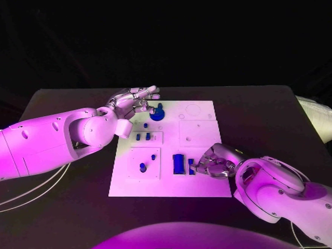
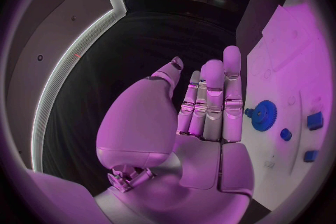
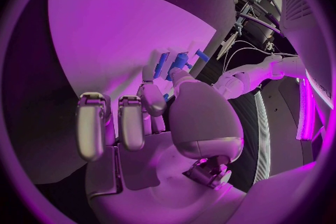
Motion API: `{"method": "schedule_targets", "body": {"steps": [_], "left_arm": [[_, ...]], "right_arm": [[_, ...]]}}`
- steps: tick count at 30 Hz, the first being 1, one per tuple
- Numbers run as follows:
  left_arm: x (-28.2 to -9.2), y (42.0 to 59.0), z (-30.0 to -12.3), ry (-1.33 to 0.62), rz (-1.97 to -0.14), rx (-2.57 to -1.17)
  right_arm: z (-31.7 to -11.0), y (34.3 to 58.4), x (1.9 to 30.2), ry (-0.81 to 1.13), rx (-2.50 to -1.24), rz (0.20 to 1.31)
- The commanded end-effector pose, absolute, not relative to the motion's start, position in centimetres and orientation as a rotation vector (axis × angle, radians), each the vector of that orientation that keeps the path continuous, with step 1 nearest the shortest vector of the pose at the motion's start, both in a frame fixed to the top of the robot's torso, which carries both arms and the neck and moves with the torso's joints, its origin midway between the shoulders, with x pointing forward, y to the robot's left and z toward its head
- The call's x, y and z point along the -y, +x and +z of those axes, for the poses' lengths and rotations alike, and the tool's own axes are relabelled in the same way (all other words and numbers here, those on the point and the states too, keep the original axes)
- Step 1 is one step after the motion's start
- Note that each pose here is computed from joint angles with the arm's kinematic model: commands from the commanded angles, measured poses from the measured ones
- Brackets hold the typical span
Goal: Assemble the parts on the task board
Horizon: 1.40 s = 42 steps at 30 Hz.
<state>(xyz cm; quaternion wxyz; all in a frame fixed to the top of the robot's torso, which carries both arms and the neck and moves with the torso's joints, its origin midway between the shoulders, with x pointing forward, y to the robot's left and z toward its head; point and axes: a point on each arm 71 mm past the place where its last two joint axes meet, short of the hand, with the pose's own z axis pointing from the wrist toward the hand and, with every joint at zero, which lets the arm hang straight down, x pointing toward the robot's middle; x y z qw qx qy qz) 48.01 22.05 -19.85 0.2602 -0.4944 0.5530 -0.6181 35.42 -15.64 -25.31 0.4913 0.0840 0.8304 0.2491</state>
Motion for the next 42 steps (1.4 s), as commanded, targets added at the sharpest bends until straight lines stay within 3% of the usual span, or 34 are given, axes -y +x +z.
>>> {"method": "schedule_targets", "body": {"steps": [1,15,24,31,42], "left_arm": [[-21.8,48.0,-19.8,-1.329,-1.699,-1.504],[-21.7,48.0,-19.8,-1.329,-1.702,-1.507],[-21.8,48.1,-20.3,-1.34,-1.688,-1.506],[-22.2,48.2,-21.7,-1.367,-1.652,-1.497],[-23.1,48.4,-24.3,-1.424,-1.517,-1.409]], "right_arm": [[-25.3,35.3,15.6,0.174,-2.003,0.602],[-25.7,35.7,15.2,0.153,-1.997,0.597],[-25.8,35.8,15.9,0.299,-2.015,0.671],[-25.0,37.3,17.1,0.514,-1.939,0.871],[-25.3,43.4,20.2,0.997,-1.655,1.232]]}}
